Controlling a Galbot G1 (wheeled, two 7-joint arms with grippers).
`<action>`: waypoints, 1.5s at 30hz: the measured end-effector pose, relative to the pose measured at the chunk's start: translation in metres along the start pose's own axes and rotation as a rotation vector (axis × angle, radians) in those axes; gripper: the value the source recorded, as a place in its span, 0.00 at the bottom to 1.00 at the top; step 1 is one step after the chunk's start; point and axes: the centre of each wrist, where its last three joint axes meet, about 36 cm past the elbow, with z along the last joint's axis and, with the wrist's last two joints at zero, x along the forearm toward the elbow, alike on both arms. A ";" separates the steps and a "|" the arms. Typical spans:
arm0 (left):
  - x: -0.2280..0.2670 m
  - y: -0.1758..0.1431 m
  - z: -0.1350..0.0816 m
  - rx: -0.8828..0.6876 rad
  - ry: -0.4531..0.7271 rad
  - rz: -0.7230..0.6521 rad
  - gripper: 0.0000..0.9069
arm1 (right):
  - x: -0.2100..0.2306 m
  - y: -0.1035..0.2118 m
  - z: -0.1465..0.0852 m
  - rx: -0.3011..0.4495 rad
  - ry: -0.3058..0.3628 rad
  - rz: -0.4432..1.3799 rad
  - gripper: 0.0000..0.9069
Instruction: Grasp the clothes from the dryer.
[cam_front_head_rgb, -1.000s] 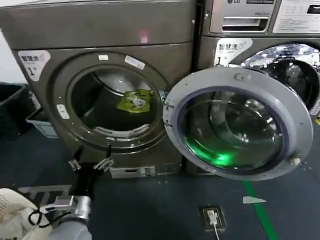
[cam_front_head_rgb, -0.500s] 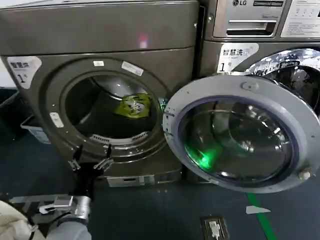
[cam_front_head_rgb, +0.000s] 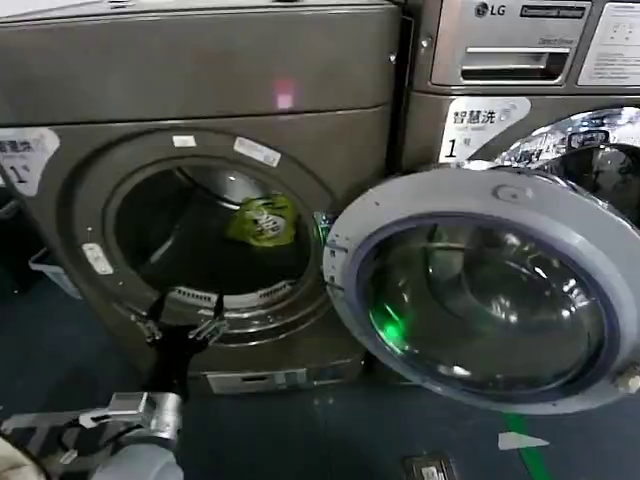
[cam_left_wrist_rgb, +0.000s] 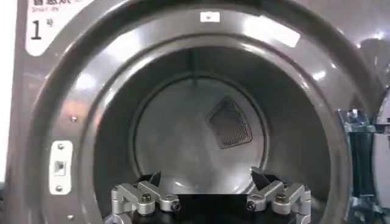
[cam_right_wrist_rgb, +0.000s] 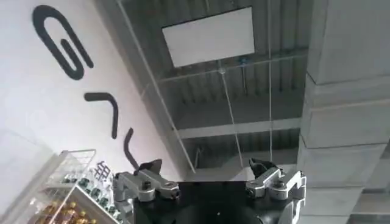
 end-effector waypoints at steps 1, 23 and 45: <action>0.000 0.000 0.000 0.000 0.001 0.000 1.00 | 0.000 0.000 0.000 0.000 0.000 0.000 1.00; -0.001 0.000 -0.001 -0.001 -0.003 0.004 1.00 | 0.000 -0.004 -0.001 -0.002 -0.001 0.008 1.00; -0.002 -0.001 0.000 -0.001 0.002 0.007 1.00 | 0.000 -0.001 0.002 -0.009 0.000 0.005 1.00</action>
